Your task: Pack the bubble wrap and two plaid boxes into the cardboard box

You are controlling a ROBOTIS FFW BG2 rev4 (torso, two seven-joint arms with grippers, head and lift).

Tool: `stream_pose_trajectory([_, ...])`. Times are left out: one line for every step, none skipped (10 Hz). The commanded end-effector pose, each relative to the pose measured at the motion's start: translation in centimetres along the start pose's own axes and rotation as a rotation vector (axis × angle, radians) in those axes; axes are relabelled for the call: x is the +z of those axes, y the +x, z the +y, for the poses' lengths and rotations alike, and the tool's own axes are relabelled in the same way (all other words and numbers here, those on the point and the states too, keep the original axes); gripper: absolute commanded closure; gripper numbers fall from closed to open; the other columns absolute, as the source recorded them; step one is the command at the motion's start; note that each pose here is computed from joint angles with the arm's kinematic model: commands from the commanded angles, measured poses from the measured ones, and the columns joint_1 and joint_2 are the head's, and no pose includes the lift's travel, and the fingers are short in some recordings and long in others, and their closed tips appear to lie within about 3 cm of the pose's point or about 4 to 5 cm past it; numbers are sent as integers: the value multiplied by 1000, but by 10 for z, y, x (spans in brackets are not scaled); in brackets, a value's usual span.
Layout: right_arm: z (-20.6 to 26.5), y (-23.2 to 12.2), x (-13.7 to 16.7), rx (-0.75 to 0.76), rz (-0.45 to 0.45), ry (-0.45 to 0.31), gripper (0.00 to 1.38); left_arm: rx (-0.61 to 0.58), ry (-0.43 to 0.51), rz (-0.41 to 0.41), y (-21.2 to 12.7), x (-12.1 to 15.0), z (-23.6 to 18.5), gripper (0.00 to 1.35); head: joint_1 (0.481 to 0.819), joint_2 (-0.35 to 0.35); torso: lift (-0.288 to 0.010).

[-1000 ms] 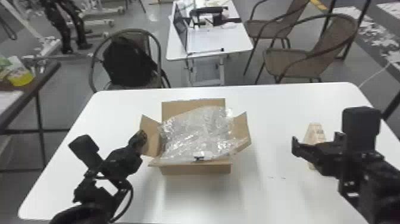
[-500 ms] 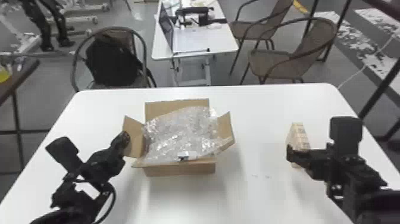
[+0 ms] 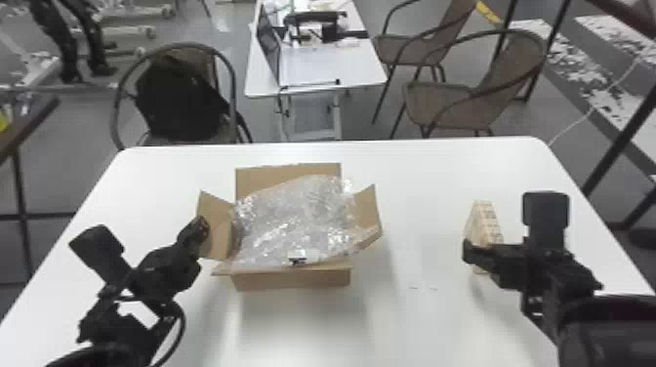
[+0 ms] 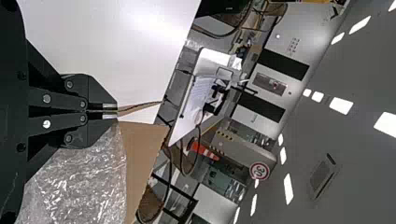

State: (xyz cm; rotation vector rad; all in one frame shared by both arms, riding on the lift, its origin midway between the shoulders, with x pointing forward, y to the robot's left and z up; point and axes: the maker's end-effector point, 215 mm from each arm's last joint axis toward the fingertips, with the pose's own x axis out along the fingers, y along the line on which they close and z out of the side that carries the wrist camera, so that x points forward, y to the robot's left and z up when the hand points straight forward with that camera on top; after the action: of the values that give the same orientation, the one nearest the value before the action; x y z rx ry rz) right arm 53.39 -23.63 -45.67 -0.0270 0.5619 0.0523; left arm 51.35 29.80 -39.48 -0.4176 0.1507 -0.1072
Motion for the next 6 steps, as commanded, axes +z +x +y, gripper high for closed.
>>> stream_pose_trajectory([-1, 11, -1, 1, 7, 8, 395, -1, -4, 1, 0, -1, -1, 1207, 695, 65, -87])
stream_pose_trajectory([-1, 15, -2, 1, 13, 8, 748, -4, -4, 1, 0, -1, -2, 1207, 695, 65, -87])
stream_pose_trajectory([-1, 17, -4, 1, 19, 9, 897, -2, -4, 1, 0, -1, -2, 1207, 695, 64, -87])
stream_pose_trajectory([0, 17, -6, 4, 23, 13, 964, 0, -4, 1, 0, -2, -1, 1207, 695, 62, -87])
stream_pose_trajectory([1, 17, -6, 4, 23, 12, 1085, 0, -4, 1, 0, -2, -1, 1207, 695, 63, -87])
stream_pose_trajectory([3, 18, -7, 7, 25, 11, 1085, -2, -4, 1, 0, -2, -1, 1207, 695, 63, -87])
